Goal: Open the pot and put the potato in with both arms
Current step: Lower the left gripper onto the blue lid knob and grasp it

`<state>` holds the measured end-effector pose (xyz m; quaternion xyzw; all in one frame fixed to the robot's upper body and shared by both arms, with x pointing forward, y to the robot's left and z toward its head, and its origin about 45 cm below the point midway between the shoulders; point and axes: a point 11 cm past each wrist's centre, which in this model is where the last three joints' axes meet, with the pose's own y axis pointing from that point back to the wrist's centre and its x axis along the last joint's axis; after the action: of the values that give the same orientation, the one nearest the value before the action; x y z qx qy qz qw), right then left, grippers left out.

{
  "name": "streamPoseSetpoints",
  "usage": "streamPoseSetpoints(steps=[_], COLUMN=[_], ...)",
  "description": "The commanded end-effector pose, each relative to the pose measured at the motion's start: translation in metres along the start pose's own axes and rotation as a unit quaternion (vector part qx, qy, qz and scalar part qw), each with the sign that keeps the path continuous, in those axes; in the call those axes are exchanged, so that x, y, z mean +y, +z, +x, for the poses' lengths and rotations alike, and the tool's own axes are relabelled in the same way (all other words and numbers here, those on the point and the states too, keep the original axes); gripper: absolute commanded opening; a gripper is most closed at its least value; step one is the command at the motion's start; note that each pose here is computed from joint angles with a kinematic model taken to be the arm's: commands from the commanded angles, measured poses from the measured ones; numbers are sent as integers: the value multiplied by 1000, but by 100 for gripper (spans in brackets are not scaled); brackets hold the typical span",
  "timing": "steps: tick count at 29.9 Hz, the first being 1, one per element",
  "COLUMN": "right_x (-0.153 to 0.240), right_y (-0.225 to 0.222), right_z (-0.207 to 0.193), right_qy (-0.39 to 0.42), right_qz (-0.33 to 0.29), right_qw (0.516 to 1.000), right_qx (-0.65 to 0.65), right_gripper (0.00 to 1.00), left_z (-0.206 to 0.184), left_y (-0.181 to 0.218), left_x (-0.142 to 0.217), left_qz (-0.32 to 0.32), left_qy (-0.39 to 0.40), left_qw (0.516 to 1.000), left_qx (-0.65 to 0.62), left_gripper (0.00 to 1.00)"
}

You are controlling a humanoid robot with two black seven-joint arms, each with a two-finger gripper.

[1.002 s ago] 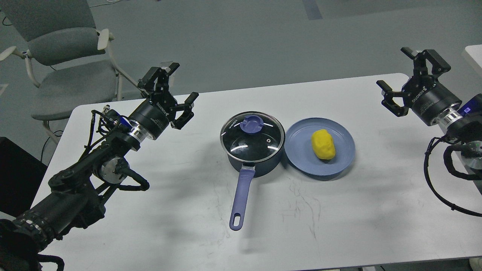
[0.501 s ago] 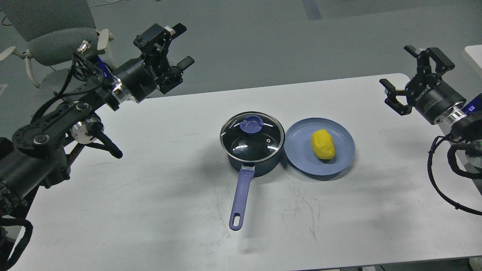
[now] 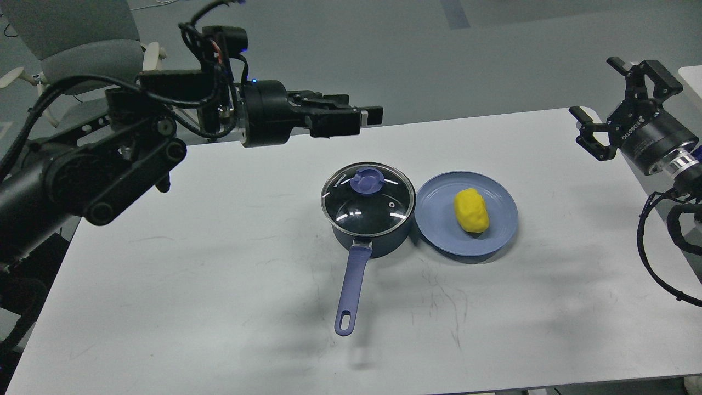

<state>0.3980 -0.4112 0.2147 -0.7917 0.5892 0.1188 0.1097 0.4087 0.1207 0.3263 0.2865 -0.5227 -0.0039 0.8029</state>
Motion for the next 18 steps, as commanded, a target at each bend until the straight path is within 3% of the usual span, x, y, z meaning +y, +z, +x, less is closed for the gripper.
streamPoseSetpoints(steps=[1, 5, 18], right_x=[0, -1, -1], right_y=[-2, -4, -5], right_z=[1, 0, 1], right_qy=[1, 1, 2], right_qz=[3, 7, 8], right_qw=[1000, 1000, 1000], right_qx=[-1, -2, -1], right_gripper=[100, 100, 100], left_z=[-25, -46, -61], left_y=[-4, -16, -30], left_x=[-15, -38, -78], left_qz=[22, 38, 63], left_qy=[-63, -98, -108], left_qw=[996, 992, 989], left_qx=[-50, -73, -77], left_gripper=[98, 98, 98])
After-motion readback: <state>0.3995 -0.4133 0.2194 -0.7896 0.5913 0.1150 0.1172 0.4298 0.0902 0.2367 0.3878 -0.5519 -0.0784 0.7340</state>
